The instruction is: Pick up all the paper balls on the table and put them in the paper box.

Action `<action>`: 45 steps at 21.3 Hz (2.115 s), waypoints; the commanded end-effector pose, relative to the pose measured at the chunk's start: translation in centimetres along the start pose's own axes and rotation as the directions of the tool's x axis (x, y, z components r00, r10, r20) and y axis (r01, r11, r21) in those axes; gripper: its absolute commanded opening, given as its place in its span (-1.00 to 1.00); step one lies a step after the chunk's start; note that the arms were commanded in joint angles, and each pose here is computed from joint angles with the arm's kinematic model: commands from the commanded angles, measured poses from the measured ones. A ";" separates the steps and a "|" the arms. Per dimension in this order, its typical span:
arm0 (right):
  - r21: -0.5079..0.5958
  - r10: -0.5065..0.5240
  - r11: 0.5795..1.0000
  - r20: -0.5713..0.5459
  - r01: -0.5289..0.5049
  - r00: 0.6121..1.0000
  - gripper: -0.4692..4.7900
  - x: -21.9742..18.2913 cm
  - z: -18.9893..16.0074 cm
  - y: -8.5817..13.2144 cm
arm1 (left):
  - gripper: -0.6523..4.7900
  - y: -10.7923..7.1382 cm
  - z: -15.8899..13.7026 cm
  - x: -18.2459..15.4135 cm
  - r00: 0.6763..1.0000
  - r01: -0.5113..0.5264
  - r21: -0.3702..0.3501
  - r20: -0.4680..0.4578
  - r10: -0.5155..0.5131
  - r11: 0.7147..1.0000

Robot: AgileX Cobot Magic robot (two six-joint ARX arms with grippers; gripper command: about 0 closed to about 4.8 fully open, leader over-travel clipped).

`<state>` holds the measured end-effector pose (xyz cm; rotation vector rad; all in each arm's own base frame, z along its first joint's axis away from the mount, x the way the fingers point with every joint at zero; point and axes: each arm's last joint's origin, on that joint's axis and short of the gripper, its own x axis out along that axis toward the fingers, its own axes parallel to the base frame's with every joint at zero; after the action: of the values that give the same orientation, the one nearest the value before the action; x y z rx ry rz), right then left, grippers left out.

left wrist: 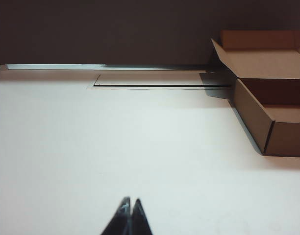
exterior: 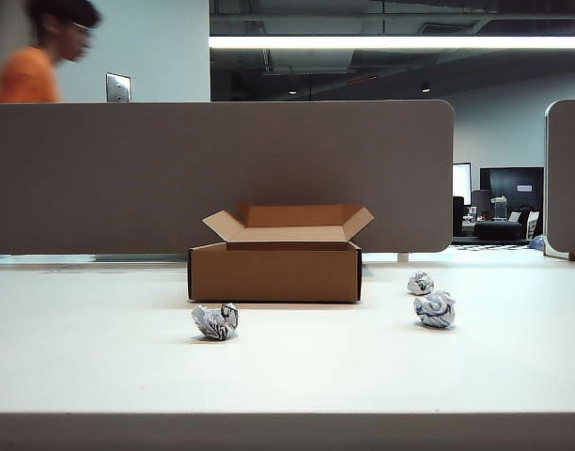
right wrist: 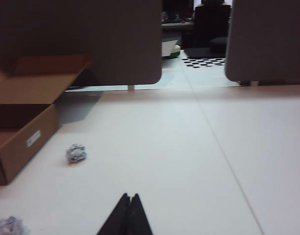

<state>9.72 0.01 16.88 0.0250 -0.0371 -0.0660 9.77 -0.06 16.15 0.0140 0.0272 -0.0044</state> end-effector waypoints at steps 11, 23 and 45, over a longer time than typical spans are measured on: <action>0.005 -0.061 0.998 0.006 0.061 0.998 -0.83 0.0 0.0 -0.2 | -0.75 0.0 0.3 0.0 1.000 0.008 -0.001 0.012 -0.008 1.000; -0.049 -0.143 0.988 0.117 0.149 0.983 -0.83 1.1 16.0 0.1 | -0.78 -0.5 13.2 2.2 0.972 0.234 -0.146 0.007 -0.235 0.961; 0.067 0.305 0.943 -0.558 -0.325 0.771 0.66 26.8 9.3 5.3 | 0.54 -9.6 6.0 14.7 0.505 0.777 0.021 -0.618 -0.602 0.629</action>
<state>35.76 3.05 26.93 -0.0194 0.6048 0.2425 24.38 -9.44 21.74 0.2958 0.6593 -0.8247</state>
